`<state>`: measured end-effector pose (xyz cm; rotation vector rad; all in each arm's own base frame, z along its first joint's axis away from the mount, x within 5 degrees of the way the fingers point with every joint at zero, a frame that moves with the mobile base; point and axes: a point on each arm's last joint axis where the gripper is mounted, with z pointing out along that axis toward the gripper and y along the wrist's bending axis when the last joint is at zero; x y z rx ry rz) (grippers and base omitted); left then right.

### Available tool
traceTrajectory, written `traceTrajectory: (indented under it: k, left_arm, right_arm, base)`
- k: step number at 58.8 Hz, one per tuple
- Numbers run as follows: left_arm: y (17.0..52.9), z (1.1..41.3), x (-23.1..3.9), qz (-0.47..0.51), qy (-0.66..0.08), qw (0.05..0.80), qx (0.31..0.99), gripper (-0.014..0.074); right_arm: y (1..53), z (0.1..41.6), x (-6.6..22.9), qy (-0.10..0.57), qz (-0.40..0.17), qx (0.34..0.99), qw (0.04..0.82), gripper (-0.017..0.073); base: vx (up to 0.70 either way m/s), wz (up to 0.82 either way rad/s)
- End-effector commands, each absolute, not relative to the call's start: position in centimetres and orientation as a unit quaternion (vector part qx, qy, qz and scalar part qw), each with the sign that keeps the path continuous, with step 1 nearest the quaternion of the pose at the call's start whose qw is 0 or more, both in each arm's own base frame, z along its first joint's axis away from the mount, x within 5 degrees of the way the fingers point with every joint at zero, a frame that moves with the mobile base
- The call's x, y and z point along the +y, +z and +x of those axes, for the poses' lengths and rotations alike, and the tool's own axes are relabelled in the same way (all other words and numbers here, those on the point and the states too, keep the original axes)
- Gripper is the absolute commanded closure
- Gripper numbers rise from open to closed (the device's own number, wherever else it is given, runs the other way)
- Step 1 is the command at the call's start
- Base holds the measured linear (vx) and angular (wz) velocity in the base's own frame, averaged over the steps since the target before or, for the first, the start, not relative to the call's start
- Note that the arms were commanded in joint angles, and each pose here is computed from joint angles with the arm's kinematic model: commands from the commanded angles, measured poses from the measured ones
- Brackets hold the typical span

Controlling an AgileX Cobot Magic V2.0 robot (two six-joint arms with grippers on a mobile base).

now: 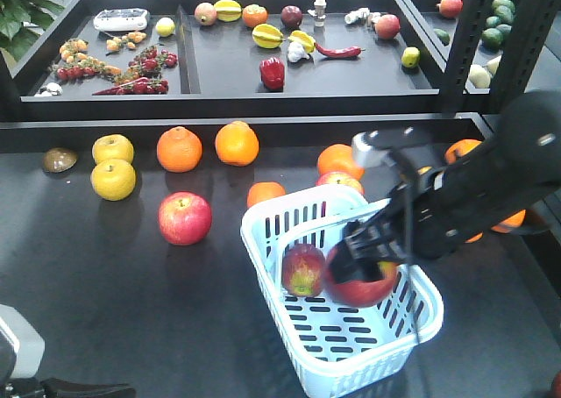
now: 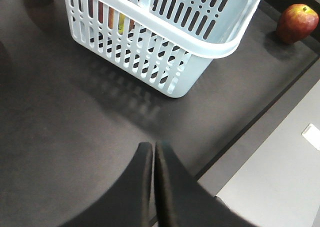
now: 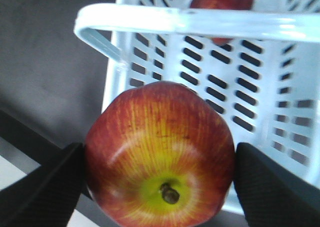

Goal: Pick three apples into basket with both arms
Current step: 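Carry the second apple into the basket and release it, then withdraw the right gripper away from the basket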

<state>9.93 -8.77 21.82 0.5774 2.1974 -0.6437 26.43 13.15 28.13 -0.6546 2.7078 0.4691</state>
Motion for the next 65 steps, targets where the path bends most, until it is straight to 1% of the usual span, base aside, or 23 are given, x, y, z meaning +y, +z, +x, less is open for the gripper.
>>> traceTrajectory:
  k: [1, 6, 11, 15, 22, 28, 33, 38, 45, 47, 48, 58, 65]
  left_arm:
    - [22.8, 10.4, -8.9, 0.207, -0.261, 0.406, 0.851, 0.0599]
    - [22.8, 10.4, -8.9, 0.207, -0.261, 0.406, 0.851, 0.0599]
    - [22.8, 10.4, -8.9, 0.207, -0.261, 0.406, 0.851, 0.0599]
    - [22.8, 10.4, -8.9, 0.207, -0.261, 0.406, 0.851, 0.0599]
    - [22.8, 10.4, -8.9, 0.207, -0.261, 0.406, 0.851, 0.0599]
    - [22.8, 10.4, -8.9, 0.207, -0.261, 0.406, 0.851, 0.0599]
    - [22.8, 10.4, -8.9, 0.207, -0.261, 0.406, 0.851, 0.0599]
    - [22.8, 10.4, -8.9, 0.207, -0.262, 0.404, 0.852, 0.0599]
    - [22.8, 10.4, -8.9, 0.208, -0.262, 0.404, 0.852, 0.0599]
    - [22.8, 10.4, -8.9, 0.208, -0.262, 0.404, 0.852, 0.0599]
    - [22.8, 10.4, -8.9, 0.208, -0.262, 0.404, 0.852, 0.0599]
    - [22.8, 10.4, -8.9, 0.208, -0.262, 0.404, 0.852, 0.0599]
    - [22.8, 10.4, -8.9, 0.208, -0.262, 0.404, 0.852, 0.0599]
  right_arm:
    - [29.3, 27.2, 13.9, 0.185, -0.223, 0.932, 0.217, 0.013]
    - [28.9, 27.5, 14.1, 0.185, -0.22, 0.934, 0.213, 0.0004]
    - [28.4, 27.7, 14.2, 0.185, -0.214, 0.937, 0.203, -0.0075]
    - [28.3, 27.7, 14.2, 0.186, -0.213, 0.938, 0.199, -0.0093]
    - [28.2, 27.6, 14.2, 0.187, -0.212, 0.939, 0.194, -0.007]
    - [28.1, 27.5, 14.2, 0.186, -0.218, 0.94, 0.185, 0.0]
    - [28.3, 27.1, 13.8, 0.178, -0.23, 0.941, 0.173, 0.0098]
    - [28.8, 26.4, 13.0, 0.159, -0.241, 0.943, 0.163, 0.0243]
    - [30.2, 25.1, 11.5, 0.103, -0.257, 0.947, 0.163, 0.0493]
    - [30.6, 24.7, 11.1, 0.09, -0.254, 0.949, 0.162, 0.0564]
    - [31.0, 24.5, 10.8, 0.08, -0.25, 0.95, 0.166, 0.0575]
    - [33.6, 21.8, 8.2, 0.006, -0.218, 0.959, 0.181, 0.0568]
    - [34.3, 19.7, 5.9, -0.059, -0.182, 0.957, 0.217, 0.0568]
  base:
    - [0.0, 0.0]
    - [0.0, 0.0]
    - [0.0, 0.0]
    - [0.0, 0.0]
    - [0.0, 0.0]
    - [0.0, 0.0]
    - [0.0, 0.0]
    - [0.0, 0.0]
    - [0.0, 0.0]
    - [0.0, 0.0]
    - [0.0, 0.0]
    - [0.0, 0.0]
    - [0.0, 0.0]
